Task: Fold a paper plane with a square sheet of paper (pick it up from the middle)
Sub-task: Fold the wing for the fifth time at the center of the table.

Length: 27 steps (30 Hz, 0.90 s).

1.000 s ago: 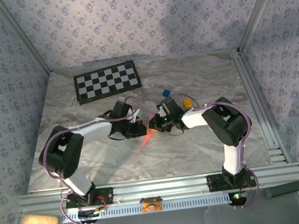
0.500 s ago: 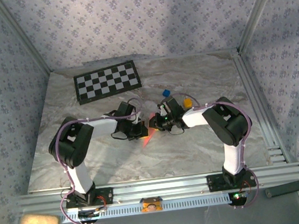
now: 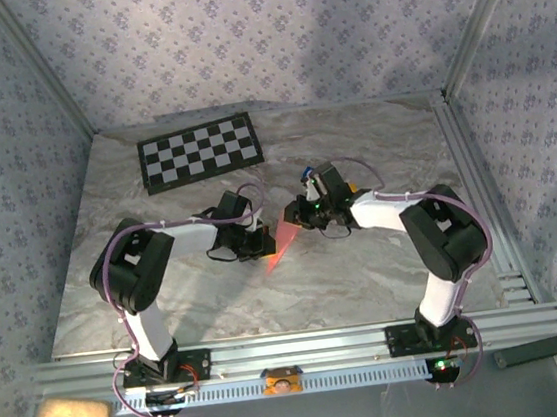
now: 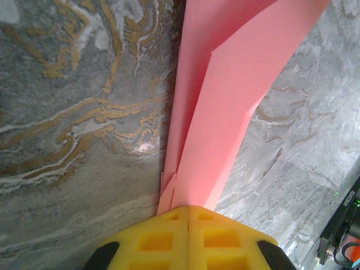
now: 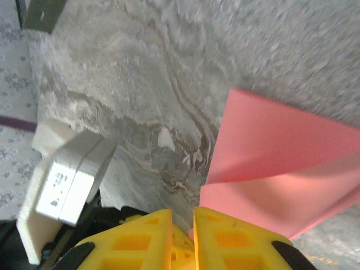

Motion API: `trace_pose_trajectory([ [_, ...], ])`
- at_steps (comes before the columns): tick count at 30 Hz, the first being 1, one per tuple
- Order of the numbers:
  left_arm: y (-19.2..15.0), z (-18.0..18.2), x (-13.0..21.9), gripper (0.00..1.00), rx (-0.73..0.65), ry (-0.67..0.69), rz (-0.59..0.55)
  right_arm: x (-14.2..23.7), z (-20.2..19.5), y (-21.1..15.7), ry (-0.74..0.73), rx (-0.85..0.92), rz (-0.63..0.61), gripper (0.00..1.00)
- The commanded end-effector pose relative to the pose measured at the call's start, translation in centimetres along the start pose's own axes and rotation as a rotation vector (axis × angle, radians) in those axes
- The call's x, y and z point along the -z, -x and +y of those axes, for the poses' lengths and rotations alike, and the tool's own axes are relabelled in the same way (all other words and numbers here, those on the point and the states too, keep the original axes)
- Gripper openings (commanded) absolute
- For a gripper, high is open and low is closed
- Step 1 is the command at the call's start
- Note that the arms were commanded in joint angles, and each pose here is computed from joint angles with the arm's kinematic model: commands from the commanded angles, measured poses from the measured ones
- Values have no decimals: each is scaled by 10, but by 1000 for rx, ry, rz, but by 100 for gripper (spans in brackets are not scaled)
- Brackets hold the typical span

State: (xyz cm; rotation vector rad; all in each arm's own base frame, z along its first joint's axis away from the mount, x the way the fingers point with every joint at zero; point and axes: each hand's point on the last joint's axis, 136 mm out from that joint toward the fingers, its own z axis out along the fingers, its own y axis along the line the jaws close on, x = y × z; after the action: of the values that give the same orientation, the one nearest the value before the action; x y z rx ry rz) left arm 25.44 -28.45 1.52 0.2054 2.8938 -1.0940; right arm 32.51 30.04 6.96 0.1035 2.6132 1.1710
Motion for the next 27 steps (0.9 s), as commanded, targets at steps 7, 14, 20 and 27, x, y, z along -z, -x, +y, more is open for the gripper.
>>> trace_pose_trajectory([
  [7, -46, 62, -11, 0, 93, 212, 132, -30, -32, -25, -105, -5, 75, 15],
  [14, -50, 68, -11, 0, 106, 214, 146, -22, -66, -5, -183, -69, 13, 15],
  [20, -51, 71, -10, 0, 112, 208, 152, -11, -86, 13, -255, -127, -60, 16],
  [27, -54, 72, -12, 0, 115, 198, 165, 0, -102, 35, -298, -218, -132, 16],
])
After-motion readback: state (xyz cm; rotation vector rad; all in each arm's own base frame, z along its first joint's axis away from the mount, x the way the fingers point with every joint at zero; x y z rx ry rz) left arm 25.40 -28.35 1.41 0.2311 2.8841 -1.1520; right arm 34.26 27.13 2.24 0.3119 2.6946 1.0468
